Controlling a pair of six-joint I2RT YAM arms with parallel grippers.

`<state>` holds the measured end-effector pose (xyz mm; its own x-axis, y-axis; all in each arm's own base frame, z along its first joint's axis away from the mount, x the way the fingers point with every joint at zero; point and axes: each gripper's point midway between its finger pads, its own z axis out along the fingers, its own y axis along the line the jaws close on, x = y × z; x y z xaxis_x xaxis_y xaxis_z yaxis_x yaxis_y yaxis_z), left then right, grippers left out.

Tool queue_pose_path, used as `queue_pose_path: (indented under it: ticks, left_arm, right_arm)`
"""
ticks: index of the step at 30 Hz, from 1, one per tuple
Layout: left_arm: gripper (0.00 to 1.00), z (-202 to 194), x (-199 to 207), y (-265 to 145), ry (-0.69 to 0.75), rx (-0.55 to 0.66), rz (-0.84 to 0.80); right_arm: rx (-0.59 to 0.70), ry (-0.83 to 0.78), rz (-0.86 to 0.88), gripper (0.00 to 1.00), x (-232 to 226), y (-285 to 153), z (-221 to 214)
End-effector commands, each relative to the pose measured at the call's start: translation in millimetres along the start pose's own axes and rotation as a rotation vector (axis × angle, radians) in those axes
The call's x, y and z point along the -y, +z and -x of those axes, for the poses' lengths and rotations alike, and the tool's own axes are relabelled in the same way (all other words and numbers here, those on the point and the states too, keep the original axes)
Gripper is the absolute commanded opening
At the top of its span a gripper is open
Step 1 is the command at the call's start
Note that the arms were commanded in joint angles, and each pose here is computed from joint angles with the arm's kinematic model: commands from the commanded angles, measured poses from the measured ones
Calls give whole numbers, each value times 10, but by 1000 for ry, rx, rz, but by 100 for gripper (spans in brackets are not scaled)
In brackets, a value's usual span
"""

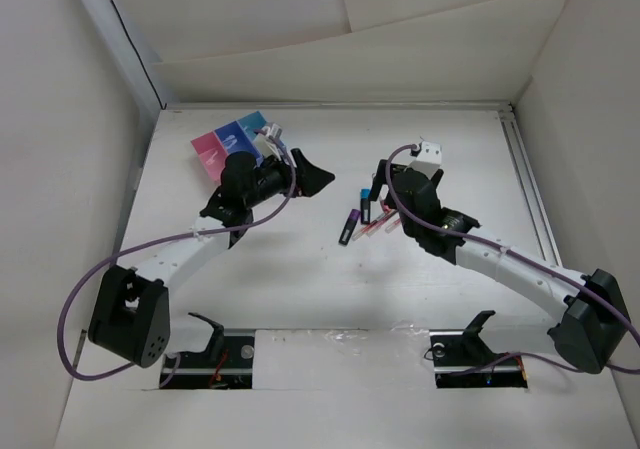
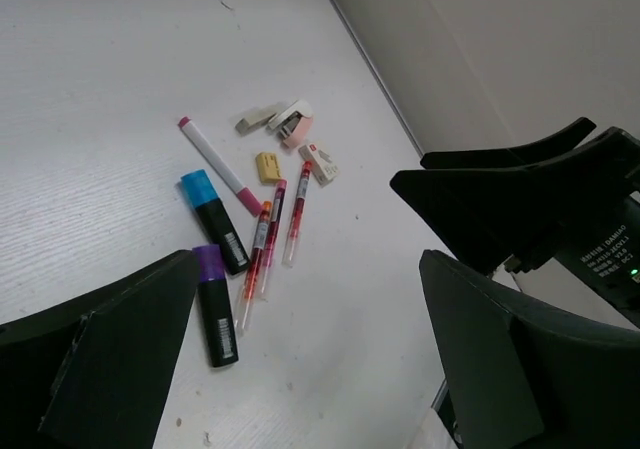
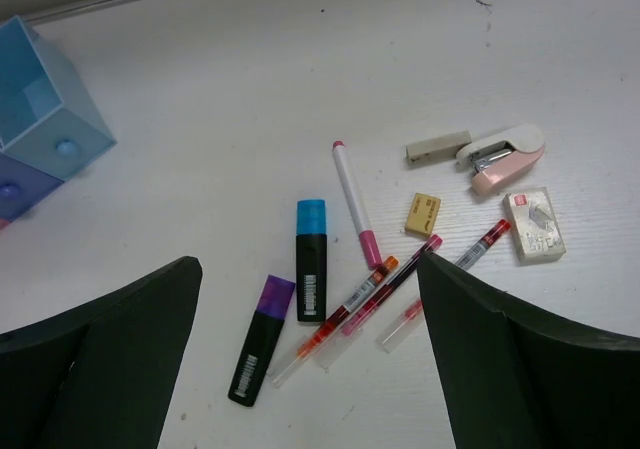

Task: Sort the stationery into containers
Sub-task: Grab a piece of stationery with the left arm

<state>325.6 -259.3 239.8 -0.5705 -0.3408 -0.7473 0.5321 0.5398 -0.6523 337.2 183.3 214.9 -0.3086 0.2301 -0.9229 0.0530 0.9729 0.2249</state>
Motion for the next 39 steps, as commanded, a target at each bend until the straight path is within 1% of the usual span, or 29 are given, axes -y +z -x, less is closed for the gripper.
queue_pose_path:
  ticks: [1,2,3,4,6,7,8,10,11,12,13,14,15,17,18,19,20,21,22,23,24,25,27,28,30,32,34,38,39]
  left_arm:
    - [92,188,121,50,34,40,-39]
    - [93,188,125,50,25,39,-39]
    - [91,178,137,47,25,34,-46]
    - [84,159,98,48,8,40,-32]
    - [76,144,57,48,-5,53,-22]
    - [65,124,14,47,-9,55,-6]
    - [45,68,-49,85,-28,39,7]
    - [27,64,-63,138,-29,30,0]
    - [4,-24,-82,175,-36,-3,-17]
    - [1,-38,-83,190,-26,-8,-28]
    - [0,-47,-35,202,-20,-8,-41]
    - [0,-42,-51,227,0,8,-21]
    - [0,-113,15,272,47,5,-21]
    - [0,-247,7,294,83,-9,24]
    - [0,-209,-20,333,109,16,82]
    - [0,-346,89,374,165,-12,86]
    - [0,-453,74,374,190,-42,125]
    - [3,-434,37,406,219,-24,187]
    - [7,-569,68,445,243,-53,203]
    - [11,-639,-7,446,254,-79,242]
    - [18,-652,-57,467,254,-84,263]
    - [22,-701,-109,520,253,-104,276]
    - [31,-777,-247,543,275,-138,324]
    - [36,-790,-253,585,281,-145,345]
    - [41,-988,-443,634,300,-215,410]
    - [41,-1041,-578,714,307,-235,460]
    - [46,-1136,-612,741,321,-266,466]
    - [55,-1127,-590,844,337,-268,466]
    - [56,-1184,-591,880,351,-282,462]
  right_arm:
    - [52,47,19,95,-58,-51,168]
    - [52,47,19,95,-58,-51,168]
    - [46,41,15,95,-58,-33,139]
    - [40,41,25,95,-75,-35,130]
    - [40,41,25,94,-75,-35,130]
    - [40,41,25,92,-75,-35,130]
    - [40,41,25,88,-75,-35,130]
    - [40,41,25,66,-75,-35,130]
    - [45,41,17,54,-61,-33,137]
    - [45,41,17,44,-61,-33,137]
    - [45,41,17,18,-43,-47,128]
    - [47,44,8,10,-14,-32,140]
    - [54,51,12,0,-13,-52,174]
    - [61,57,16,0,-12,-73,207]
    - [64,60,6,0,21,-56,222]
    - [65,71,7,0,32,-81,240]
    - [73,78,12,7,33,-106,278]
    - [67,82,9,15,40,-107,261]
    - [72,87,0,24,88,-120,296]
    - [81,100,-5,41,117,-143,311]
    - [84,103,-15,47,168,-141,313]
    - [93,112,-25,51,213,-140,358]
    - [101,139,-14,56,249,-167,406]
    - [90,139,0,57,256,-169,380]
    - [96,153,4,57,316,-180,421]
    - [93,162,25,57,307,-190,445]
    - [88,172,31,57,307,-182,446]
    - [73,168,39,57,298,-152,410]
    - [68,168,48,57,281,-154,403]
